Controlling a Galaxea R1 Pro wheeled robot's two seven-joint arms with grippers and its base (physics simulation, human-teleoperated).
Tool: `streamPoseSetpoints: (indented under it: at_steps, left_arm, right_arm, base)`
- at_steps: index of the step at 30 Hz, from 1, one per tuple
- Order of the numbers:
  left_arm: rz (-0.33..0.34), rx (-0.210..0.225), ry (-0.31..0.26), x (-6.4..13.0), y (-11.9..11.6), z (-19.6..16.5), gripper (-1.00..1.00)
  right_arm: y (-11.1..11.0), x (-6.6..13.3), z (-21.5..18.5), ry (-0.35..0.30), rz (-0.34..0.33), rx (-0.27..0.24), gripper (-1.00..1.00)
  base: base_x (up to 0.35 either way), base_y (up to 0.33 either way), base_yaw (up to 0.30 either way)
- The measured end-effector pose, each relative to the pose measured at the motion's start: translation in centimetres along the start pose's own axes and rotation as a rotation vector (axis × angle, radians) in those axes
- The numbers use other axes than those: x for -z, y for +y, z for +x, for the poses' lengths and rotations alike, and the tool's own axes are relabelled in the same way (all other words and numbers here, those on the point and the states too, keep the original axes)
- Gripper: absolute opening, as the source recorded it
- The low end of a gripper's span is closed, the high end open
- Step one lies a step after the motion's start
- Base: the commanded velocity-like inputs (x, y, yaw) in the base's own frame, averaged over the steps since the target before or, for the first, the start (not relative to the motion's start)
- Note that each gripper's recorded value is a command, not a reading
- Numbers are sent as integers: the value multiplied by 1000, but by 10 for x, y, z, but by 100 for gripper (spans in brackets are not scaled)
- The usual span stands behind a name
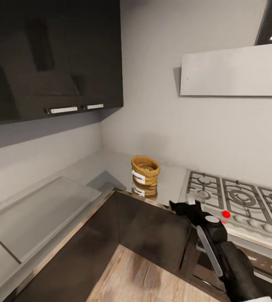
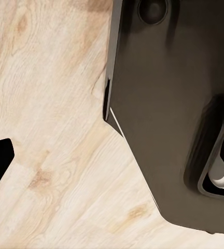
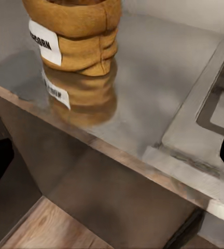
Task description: In the kitchen, take the popcorn bag from the countertop, put it into the microwave, and heat it until the popcorn is cooked so the cooked popcorn ends up inside the bag.
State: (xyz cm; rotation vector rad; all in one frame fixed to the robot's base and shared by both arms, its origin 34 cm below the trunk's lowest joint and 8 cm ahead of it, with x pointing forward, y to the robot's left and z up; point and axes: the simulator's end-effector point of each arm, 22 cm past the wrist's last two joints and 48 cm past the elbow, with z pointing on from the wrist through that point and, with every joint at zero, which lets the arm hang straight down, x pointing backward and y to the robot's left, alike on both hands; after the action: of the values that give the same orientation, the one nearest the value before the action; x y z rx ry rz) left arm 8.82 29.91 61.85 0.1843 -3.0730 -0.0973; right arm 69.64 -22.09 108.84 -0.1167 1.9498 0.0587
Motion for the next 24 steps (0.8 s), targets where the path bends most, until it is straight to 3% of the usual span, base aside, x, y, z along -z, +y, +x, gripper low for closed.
streamPoseSetpoints:
  at_steps: [2,7,11,15,17,22,24]
  left_arm:
    - [0,0,0,0,0,0,100]
    - [0,0,0,0,0,0,100]
    - [0,0,0,0,0,0,100]
    - [0,0,0,0,0,0,100]
    - [0,0,0,0,0,0,100]
    - [1,0,0,0,-1,0,100]
    - [3,0,0,0,-2,0,100]
  right_arm:
    - [-14,-7,-47,38,43,14,100]
    - [-37,-12,-150,58,105,32,100]
    - [-85,-43,-174,171,212,-24,100]
    - [-110,-65,-178,322,254,-66,100]
    - [-119,-66,-187,379,275,-76,100]
    - [-134,-55,-226,395,321,-83,100]
    - [-137,-54,-219,437,332,-84,100]
  base:
    - [0,0,0]
    - [0,0,0]
    - [0,0,0]
    - [0,0,0]
    - [0,0,0]
    - [0,0,0]
    - [0,0,0]
